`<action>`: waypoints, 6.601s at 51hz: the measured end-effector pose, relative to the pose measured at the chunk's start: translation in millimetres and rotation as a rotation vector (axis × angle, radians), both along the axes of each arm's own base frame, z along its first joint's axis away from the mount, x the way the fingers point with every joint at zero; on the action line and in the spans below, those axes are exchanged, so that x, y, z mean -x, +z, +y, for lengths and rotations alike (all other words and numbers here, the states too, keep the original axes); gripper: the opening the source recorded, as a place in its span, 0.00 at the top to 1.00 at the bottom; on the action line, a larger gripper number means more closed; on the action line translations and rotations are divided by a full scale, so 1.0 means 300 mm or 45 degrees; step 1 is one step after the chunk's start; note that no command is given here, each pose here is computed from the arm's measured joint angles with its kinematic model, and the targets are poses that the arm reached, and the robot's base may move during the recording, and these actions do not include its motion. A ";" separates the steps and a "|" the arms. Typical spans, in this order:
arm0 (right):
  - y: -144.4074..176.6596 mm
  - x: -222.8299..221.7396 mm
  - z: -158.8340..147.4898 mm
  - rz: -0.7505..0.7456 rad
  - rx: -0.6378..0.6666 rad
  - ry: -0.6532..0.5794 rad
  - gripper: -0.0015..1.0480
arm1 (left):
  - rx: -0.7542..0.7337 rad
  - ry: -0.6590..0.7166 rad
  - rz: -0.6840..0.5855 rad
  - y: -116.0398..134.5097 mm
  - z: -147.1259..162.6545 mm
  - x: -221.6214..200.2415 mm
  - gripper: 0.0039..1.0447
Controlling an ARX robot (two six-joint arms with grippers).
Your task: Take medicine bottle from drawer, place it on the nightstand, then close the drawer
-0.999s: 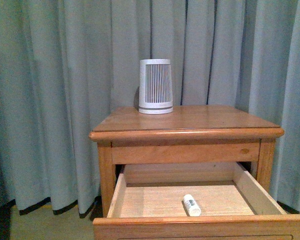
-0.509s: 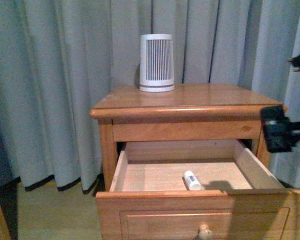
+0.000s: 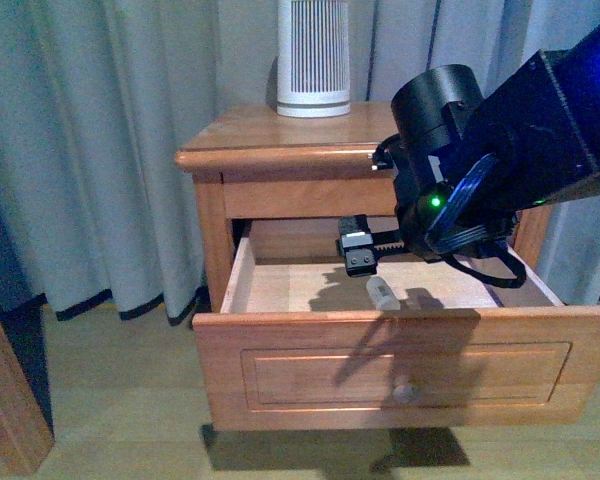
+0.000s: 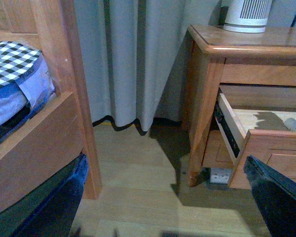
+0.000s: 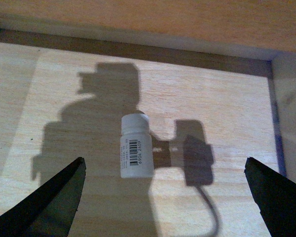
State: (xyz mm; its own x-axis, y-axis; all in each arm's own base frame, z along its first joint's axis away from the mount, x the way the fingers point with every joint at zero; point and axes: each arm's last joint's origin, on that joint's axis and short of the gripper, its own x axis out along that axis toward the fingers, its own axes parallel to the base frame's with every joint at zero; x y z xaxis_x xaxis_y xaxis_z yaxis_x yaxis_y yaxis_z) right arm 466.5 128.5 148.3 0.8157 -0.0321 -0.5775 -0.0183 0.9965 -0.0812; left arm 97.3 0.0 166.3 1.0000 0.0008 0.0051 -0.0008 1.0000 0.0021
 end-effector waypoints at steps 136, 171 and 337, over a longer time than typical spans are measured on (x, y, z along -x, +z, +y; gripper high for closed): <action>0.339 -0.385 -0.249 -0.349 0.102 -0.409 0.26 | 0.000 0.000 0.000 0.000 0.000 0.000 0.06; 0.614 0.433 -0.324 -0.818 -0.024 -0.600 0.07 | 0.000 0.000 0.000 0.000 0.000 0.000 0.06; 0.110 1.231 -0.481 -0.896 0.312 -0.653 0.07 | 0.000 0.000 0.000 0.000 0.000 0.000 0.06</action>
State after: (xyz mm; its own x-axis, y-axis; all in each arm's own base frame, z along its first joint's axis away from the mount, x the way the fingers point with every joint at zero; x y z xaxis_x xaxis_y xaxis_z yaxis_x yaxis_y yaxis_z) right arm 97.2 -15.9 181.2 0.8293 -0.5456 0.1207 0.5577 0.8218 -0.1169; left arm 97.3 0.0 166.3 1.0000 0.0008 0.0051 -0.0008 1.0000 0.0021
